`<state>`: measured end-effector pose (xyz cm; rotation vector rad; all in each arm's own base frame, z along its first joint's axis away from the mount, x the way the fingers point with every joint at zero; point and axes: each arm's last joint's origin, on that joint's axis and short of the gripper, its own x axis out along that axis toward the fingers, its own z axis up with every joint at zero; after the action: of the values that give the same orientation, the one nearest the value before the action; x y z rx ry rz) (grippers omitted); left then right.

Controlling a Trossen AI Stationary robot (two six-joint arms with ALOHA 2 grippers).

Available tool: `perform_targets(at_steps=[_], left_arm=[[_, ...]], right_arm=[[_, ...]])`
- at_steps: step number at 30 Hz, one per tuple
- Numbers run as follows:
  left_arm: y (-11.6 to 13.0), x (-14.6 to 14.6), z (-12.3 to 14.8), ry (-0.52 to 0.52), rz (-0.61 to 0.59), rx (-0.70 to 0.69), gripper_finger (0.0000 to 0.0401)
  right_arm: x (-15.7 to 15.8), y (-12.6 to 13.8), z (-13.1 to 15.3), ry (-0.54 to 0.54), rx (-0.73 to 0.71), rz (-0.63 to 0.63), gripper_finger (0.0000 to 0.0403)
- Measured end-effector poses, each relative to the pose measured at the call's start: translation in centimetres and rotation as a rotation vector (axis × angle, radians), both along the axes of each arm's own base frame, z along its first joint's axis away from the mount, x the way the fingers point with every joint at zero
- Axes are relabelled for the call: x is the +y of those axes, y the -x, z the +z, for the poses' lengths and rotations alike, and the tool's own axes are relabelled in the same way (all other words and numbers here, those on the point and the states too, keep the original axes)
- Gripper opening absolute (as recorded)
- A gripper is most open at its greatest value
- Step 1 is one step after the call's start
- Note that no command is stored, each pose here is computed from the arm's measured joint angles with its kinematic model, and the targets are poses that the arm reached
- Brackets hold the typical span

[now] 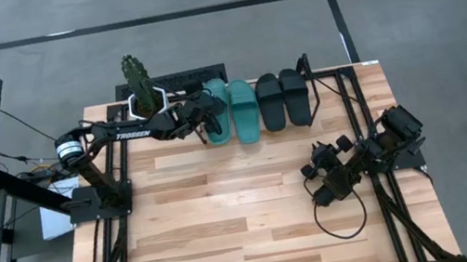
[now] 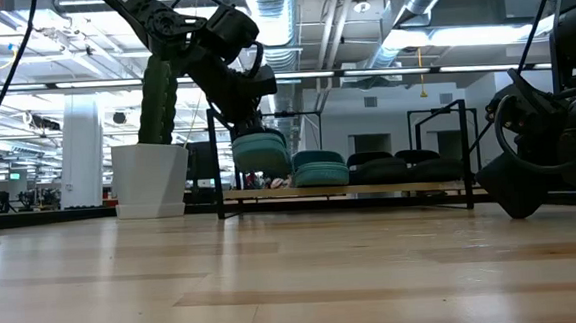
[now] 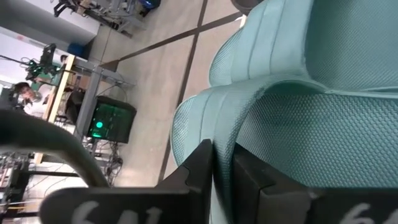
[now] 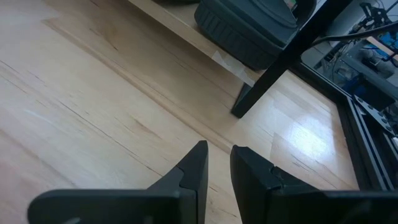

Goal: Pick and place slides into the shelf
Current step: Put the green slide on the shelf

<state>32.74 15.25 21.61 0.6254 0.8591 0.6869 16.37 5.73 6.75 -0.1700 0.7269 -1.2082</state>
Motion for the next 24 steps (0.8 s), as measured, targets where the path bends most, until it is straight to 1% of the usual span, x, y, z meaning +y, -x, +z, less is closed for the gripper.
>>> perform_targets(at_steps=[6,18,24], left_arm=[[-0.01,-0.01,0.0,0.004,-0.001,-0.004,0.0056],[0.01,-0.01,-0.02,0.014,0.008,-0.015,0.0157],[0.1,-0.07,-0.18,0.023,0.008,0.005,0.0182]], right_arm=[[0.0,0.0,0.0,0.0,0.0,0.0,0.0059],[0.0,0.0,0.0,0.0,0.0,0.0,0.0059],[0.0,0.0,0.0,0.0,0.0,0.0,0.0059]])
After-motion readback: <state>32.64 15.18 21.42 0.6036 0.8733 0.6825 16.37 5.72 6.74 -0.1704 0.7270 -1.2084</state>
